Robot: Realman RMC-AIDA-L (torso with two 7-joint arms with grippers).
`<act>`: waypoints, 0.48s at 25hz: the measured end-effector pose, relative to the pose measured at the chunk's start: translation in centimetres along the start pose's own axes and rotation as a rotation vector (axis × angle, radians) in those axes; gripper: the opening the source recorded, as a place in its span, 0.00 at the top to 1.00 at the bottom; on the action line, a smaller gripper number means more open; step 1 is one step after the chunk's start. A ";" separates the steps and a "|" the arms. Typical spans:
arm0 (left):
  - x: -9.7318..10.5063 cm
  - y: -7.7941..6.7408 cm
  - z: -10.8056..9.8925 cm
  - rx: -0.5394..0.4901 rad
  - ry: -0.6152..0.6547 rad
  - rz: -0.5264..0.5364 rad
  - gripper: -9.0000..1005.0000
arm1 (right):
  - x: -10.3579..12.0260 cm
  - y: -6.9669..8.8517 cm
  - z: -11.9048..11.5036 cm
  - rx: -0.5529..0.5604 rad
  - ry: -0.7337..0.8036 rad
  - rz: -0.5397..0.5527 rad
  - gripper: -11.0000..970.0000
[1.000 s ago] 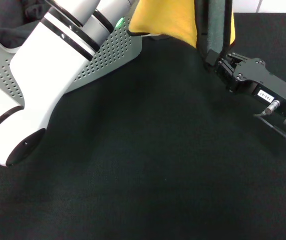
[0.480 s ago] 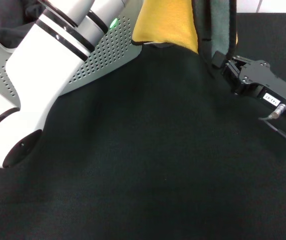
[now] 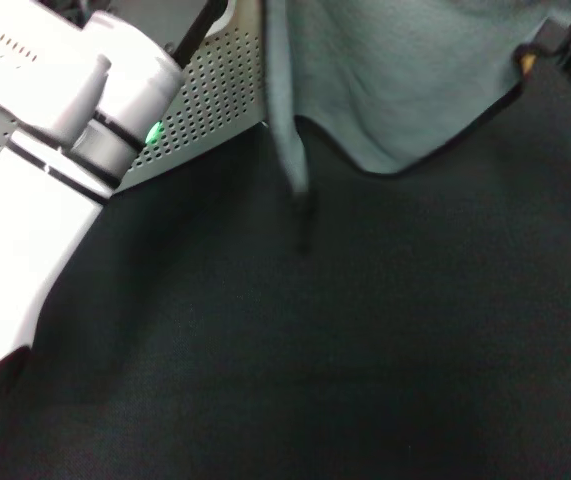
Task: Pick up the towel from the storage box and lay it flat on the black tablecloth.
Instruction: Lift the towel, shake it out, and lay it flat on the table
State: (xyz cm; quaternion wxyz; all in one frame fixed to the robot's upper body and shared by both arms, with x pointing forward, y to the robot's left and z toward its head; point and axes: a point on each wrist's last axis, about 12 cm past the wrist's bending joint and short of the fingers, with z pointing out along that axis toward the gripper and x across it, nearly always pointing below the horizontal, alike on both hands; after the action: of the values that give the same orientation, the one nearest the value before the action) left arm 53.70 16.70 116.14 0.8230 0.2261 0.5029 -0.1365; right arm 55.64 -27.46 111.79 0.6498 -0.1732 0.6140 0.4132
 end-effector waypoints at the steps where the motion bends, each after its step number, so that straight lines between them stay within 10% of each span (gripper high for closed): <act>1: 0.2 0.1 -0.5 -0.006 -0.005 -0.021 0.97 | -0.8 -0.2 -0.2 -0.001 -0.002 -0.013 0.98; 12: 1.8 0.6 -5.2 0.018 -0.053 -0.187 0.97 | -5.7 -0.2 -0.6 0.009 0.016 -0.101 0.98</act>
State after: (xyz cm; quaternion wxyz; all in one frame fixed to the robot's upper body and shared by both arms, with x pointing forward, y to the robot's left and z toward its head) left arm 50.81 19.92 112.62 0.8177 0.1816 0.4986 -0.2232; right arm 55.99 -29.86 116.97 0.6658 -0.2041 0.6115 0.3757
